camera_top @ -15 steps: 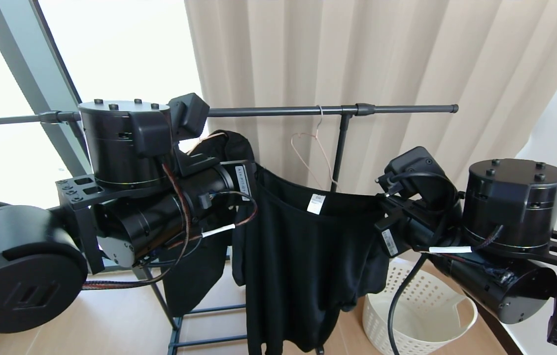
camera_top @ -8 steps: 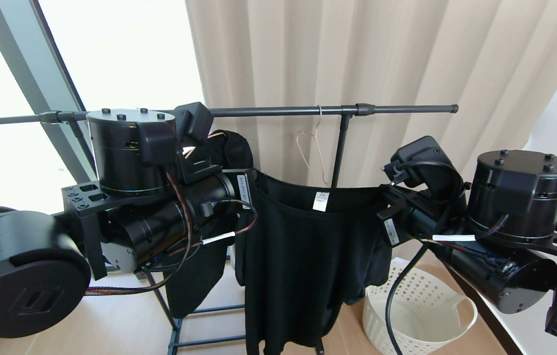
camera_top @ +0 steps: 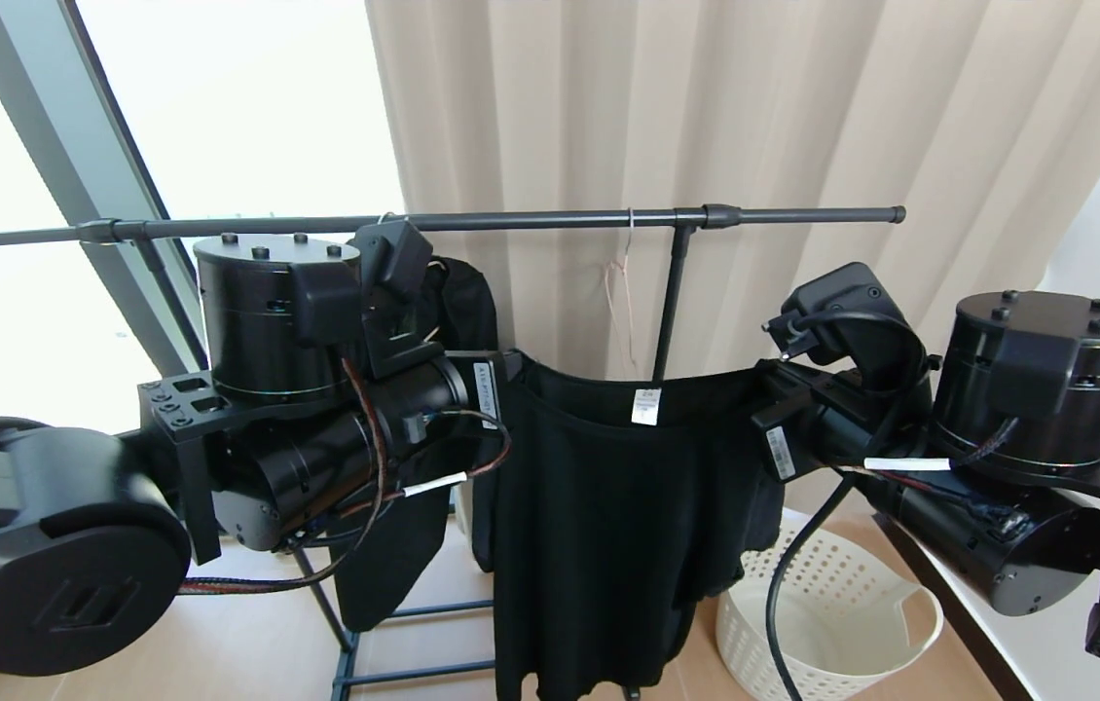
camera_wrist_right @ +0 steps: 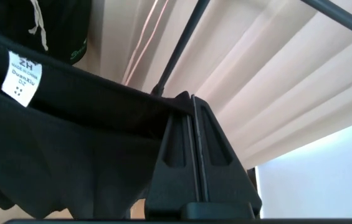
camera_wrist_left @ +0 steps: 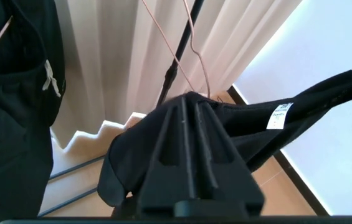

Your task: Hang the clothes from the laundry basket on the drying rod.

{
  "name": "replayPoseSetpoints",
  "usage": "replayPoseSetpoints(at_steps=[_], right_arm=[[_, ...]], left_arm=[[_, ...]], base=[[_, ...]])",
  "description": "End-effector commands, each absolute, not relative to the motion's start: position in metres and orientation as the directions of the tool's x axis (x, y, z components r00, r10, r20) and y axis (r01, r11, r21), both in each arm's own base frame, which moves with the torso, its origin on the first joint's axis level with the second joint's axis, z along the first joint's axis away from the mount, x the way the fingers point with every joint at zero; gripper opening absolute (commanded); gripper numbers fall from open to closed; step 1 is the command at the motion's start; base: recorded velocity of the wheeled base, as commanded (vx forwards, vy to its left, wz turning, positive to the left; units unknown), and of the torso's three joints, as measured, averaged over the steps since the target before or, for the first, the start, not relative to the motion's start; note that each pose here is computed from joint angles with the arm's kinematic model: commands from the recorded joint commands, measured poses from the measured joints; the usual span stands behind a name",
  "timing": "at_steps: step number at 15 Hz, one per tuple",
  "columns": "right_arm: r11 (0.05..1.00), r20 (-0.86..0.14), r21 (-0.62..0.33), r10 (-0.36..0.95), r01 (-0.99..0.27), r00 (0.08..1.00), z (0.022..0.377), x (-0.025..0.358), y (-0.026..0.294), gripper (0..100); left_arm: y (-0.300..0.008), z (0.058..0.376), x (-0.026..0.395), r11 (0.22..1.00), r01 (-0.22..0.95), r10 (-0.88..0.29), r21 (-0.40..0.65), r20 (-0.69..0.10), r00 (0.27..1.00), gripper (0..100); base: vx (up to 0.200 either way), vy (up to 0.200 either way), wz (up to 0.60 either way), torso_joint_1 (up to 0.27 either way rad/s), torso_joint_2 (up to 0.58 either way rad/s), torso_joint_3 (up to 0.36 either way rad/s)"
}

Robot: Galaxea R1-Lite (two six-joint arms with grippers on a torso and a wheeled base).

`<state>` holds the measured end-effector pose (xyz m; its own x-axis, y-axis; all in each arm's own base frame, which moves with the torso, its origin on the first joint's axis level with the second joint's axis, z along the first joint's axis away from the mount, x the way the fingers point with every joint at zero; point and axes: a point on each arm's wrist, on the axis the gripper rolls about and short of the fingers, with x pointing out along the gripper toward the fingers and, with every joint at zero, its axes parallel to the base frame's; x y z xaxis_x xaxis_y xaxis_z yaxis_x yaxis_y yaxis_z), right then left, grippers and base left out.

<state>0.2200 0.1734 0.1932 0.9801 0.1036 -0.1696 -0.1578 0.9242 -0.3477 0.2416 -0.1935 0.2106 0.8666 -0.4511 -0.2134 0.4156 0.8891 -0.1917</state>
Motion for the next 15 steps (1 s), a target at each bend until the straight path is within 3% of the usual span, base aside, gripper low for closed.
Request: replayPoseSetpoints(at_steps=[1,10,15], right_arm=[[0.925,-0.166,-0.346,0.104,-0.157,0.981,0.194,0.220,0.173,0],[0.927,-0.175,-0.352,0.066,-0.126,0.982,0.191,0.230,0.167,0],[0.917,-0.154,-0.399,-0.051,-0.015,0.987,0.198,0.245,0.135,0]], left_arm=[[-0.194,0.208,0.241,0.890,0.418,-0.451,-0.183,-0.220,0.865,100],[-0.192,0.206,0.239,0.863,0.464,-0.502,-0.198,-0.233,0.833,100],[-0.191,0.201,0.238,0.847,0.492,-0.530,-0.203,-0.251,0.810,100]], base=[[0.000,0.000,0.00,0.000,0.00,0.000],[0.000,0.000,0.00,0.000,0.00,0.000],[0.000,0.000,0.00,0.000,0.00,0.000]])
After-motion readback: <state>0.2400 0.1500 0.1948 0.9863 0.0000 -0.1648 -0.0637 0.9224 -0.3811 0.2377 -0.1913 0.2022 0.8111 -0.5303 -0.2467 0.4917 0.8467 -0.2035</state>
